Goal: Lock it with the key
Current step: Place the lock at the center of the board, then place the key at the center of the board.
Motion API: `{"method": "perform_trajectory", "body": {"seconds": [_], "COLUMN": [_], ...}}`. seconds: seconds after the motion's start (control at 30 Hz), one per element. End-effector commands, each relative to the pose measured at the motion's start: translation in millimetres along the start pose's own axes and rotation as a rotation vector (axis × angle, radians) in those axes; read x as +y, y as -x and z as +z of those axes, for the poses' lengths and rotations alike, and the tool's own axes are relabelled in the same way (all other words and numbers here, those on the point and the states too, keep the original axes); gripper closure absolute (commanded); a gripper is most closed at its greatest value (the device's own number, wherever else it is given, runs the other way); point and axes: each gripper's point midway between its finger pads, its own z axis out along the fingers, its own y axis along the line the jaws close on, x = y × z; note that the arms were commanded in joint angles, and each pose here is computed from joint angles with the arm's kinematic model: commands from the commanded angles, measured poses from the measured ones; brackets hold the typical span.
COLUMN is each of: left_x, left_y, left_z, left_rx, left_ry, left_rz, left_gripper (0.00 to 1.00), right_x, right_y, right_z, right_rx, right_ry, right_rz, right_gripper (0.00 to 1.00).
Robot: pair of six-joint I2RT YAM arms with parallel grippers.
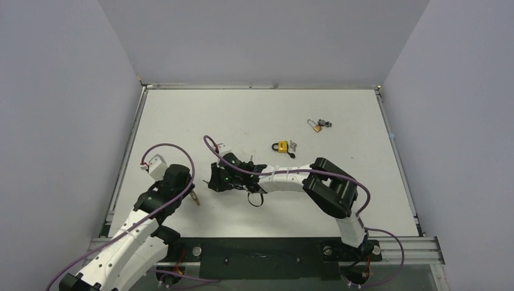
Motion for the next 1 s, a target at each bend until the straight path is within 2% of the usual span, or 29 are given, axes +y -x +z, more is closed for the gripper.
{"method": "perform_trajectory", "body": {"seconds": [0.0,0.13,0.23,0.3,0.33,0.4,0.47,0.7,0.97], "left_x": [-21,-32,-39,-46,-52,-59,-67,-98,-150], "left_y": [12,22,33,42,49,57,64,83,107], "left_z": [-5,-14,-21,-28,-33,-40,-46,-67,-105], "left_rx": [-0.021,-0.035,-0.05,-0.063,-0.074,-0.083,-0.088,-0.098,-0.1], "left_ry": [-0.064,-0.098,-0.114,-0.13,-0.146,-0.162,-0.188,-0.291,-0.486], "left_rz": [-0.023,-0.017,0.001,0.016,0.027,0.046,0.066,0.126,0.239], "left_gripper": [0.66,0.54,0.49,0.49,0.49,0.48,0.48,0.47,0.47], "right_x": [26,24,24,25,26,28,32,36,27], "right_y": [25,18,15,14,14,15,17,31,76], "right_z": [9,16,19,20,20,18,15,-5,-66], "right_rx": [-0.077,-0.061,-0.052,-0.048,-0.047,-0.05,-0.054,-0.089,-0.205], "right_ry": [0.072,0.071,0.075,0.079,0.083,0.094,0.107,0.1,0.033], "right_rz": [0.019,0.029,0.036,0.037,0.038,0.039,0.039,0.028,-0.016], "right_gripper": [1.0,1.0,1.0,0.91,0.83,0.72,0.65,0.58,0.43]}}
